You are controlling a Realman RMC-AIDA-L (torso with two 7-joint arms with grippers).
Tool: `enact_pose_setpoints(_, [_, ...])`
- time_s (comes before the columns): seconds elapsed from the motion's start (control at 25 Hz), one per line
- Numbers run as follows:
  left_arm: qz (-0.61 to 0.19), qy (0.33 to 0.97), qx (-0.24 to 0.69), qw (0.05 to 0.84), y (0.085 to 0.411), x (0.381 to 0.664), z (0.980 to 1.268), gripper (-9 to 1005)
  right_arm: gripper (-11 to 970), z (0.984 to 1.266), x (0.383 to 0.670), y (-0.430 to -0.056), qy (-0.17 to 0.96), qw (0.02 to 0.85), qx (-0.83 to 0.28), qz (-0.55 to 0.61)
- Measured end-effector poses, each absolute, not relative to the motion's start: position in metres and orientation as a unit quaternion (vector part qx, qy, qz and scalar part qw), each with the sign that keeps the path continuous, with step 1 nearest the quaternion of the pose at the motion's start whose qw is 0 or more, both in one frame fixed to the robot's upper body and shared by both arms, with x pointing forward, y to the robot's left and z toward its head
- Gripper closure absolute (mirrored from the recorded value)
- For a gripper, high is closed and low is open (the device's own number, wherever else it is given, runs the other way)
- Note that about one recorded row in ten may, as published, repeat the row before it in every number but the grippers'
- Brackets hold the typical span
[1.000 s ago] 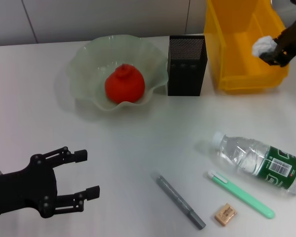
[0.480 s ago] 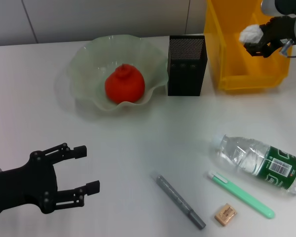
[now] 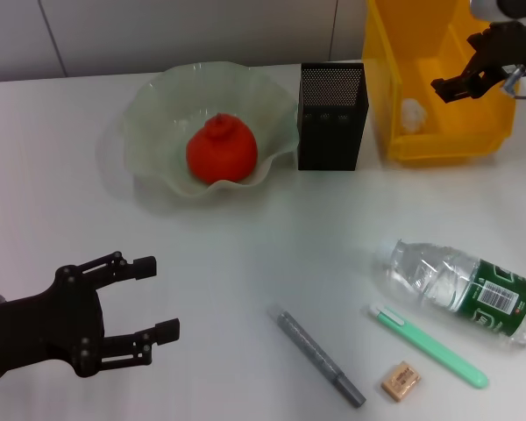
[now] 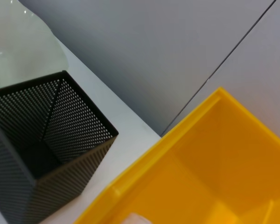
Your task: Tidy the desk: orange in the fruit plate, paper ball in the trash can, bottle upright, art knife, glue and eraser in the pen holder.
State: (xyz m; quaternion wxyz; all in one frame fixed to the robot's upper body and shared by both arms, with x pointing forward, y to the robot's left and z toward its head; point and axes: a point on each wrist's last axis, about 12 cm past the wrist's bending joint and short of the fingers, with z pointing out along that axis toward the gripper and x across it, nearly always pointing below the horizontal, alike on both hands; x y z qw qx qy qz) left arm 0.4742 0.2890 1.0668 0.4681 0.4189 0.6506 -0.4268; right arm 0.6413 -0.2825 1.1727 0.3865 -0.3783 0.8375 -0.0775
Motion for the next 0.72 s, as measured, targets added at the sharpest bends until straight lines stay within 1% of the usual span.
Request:
enact_pose_setpoints(0.08, [-0.428,0.65,0.419,0.468,0.289,0.474,1.067,142,155,1.182,0.636,-0.281,0.848,0.375,-0.371,-0.054])
enact_pose_setpoints(0.12, [-0.428,0.65,0.419,0.468,0.289,0.474,1.067,142,155,1.182,0.636,-0.281,0.848,0.375,-0.371,-0.054])
enact_pose_setpoints(0.2, [-0.428,0.65,0.419,0.468,0.289,0.474,1.067,142,155,1.191,0.632,-0.278,0.857,0.362,-0.366,-0.034])
enact_pose_setpoints(0.4, [-0.428,0.65,0.42,0.467,0.289,0.474,1.067,141,155,1.224,0.613,-0.274,0.895,0.298,-0.332,-0.003])
enact_pose_setpoints(0.56, [-0.427,0.648,0.425,0.467,0.289,0.474,1.067,141,154,1.237,0.597,-0.265,0.917,0.206,-0.341,0.023])
enact_pose_setpoints(0.72, [-0.425,0.648,0.428,0.465,0.29,0.474,1.067,142,154,1.236,0.588,-0.254,0.923,0.13,-0.359,0.053])
